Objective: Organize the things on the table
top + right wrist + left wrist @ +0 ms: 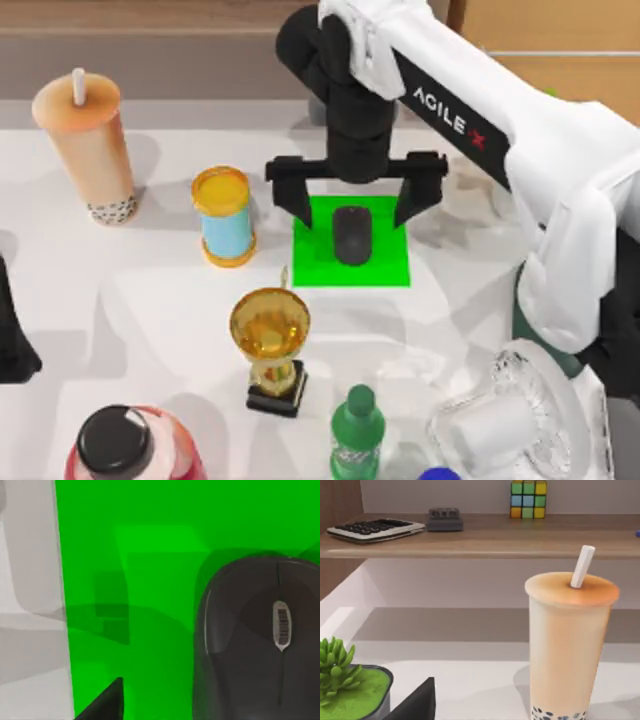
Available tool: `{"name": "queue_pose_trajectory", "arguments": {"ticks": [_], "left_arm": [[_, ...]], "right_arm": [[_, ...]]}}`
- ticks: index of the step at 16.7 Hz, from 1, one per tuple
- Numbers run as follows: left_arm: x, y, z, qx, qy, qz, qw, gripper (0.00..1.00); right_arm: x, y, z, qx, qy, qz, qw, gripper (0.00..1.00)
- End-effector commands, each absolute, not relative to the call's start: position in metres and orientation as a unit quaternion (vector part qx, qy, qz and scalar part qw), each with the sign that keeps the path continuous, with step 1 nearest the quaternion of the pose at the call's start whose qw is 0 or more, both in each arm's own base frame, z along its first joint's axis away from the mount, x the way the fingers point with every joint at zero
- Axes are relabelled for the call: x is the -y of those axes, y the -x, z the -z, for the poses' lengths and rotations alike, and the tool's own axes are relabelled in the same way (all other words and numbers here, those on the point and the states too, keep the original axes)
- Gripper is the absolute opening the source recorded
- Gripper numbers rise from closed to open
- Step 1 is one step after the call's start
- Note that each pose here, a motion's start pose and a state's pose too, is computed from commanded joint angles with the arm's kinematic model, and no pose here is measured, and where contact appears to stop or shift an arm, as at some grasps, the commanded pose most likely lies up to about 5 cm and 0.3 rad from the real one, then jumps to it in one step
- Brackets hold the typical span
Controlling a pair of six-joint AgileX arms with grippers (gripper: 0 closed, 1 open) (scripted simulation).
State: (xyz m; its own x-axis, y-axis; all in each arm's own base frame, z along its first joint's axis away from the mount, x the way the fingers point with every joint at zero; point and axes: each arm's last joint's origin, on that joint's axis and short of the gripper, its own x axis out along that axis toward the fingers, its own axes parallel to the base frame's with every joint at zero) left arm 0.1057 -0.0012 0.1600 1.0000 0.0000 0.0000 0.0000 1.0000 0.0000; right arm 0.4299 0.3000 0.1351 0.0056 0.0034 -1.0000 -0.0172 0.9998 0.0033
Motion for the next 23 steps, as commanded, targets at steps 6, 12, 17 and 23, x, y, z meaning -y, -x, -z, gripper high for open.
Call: {"name": "queue_pose_trajectory", "arguments": {"ticks": [6,12,17,23], "left_arm": [[0.001,-0.106,-0.16,0.0,0.0,0.0,1.0,1.0],[0.001,-0.106,-0.16,0.0,0.0,0.0,1.0,1.0],[0.001,-0.106,-0.16,0.0,0.0,0.0,1.0,1.0],[0.001,-0.106,-0.16,0.0,0.0,0.0,1.0,1.0]], "right_arm": [[-0.296,-0.432,-0.145,-0.697,-0.002,-0.01,0.717,1.0],[-0.267,-0.432,-0.231,-0.63,-0.036,-0.045,0.775,1.0],[-0.214,-0.413,-0.311,-0.568,-0.064,-0.053,0.819,1.0],[-0.138,-0.356,-0.356,-0.536,-0.083,-0.028,0.839,1.0]]}}
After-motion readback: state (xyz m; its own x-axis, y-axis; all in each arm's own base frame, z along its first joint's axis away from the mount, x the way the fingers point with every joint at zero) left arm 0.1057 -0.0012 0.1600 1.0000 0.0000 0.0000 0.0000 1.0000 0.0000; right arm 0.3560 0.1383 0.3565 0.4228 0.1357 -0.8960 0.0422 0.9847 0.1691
